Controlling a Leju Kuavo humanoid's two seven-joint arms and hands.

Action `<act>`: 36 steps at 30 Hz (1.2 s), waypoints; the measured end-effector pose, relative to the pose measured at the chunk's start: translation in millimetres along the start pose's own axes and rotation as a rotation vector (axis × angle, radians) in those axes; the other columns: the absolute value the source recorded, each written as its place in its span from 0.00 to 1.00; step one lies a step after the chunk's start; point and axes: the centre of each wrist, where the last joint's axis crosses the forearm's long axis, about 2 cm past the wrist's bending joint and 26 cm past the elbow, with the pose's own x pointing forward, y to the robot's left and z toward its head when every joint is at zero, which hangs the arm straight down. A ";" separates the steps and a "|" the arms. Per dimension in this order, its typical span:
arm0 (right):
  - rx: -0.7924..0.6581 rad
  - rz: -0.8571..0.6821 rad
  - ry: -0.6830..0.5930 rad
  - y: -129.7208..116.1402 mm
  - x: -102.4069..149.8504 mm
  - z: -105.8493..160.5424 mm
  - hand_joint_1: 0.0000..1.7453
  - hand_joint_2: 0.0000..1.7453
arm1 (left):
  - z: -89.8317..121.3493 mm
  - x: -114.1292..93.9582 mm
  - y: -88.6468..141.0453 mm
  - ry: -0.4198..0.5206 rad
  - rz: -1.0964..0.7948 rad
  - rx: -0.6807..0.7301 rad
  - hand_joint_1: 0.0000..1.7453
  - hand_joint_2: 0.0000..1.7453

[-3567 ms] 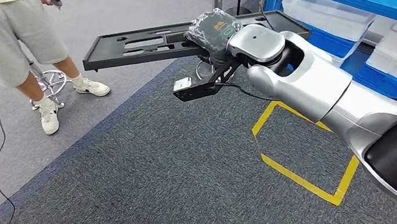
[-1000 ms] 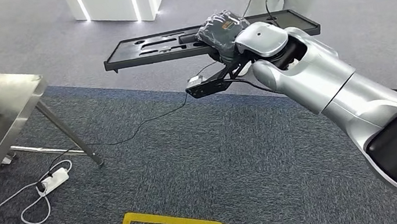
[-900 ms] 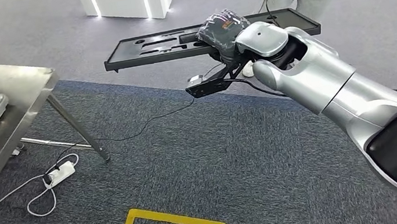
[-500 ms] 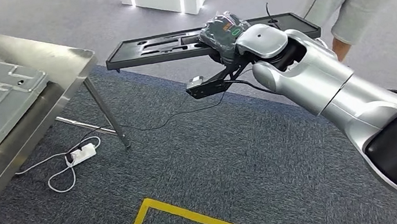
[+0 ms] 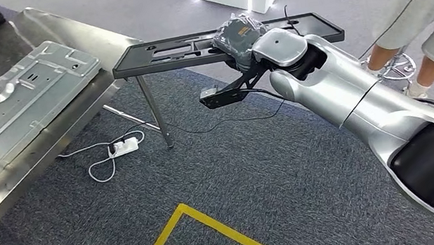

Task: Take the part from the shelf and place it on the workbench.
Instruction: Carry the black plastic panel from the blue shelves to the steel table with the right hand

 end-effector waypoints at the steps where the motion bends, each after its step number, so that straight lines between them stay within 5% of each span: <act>1: 0.001 -0.002 -0.001 0.6 0.8 -0.5 1.00 1.00 | -0.1 0.2 0.6 -0.001 0.000 0.002 0.00 1.00; 36: 0.020 0.007 -0.015 -1.7 6.0 -7.9 1.00 1.00 | 0.3 0.3 0.0 0.000 0.017 0.013 0.00 1.00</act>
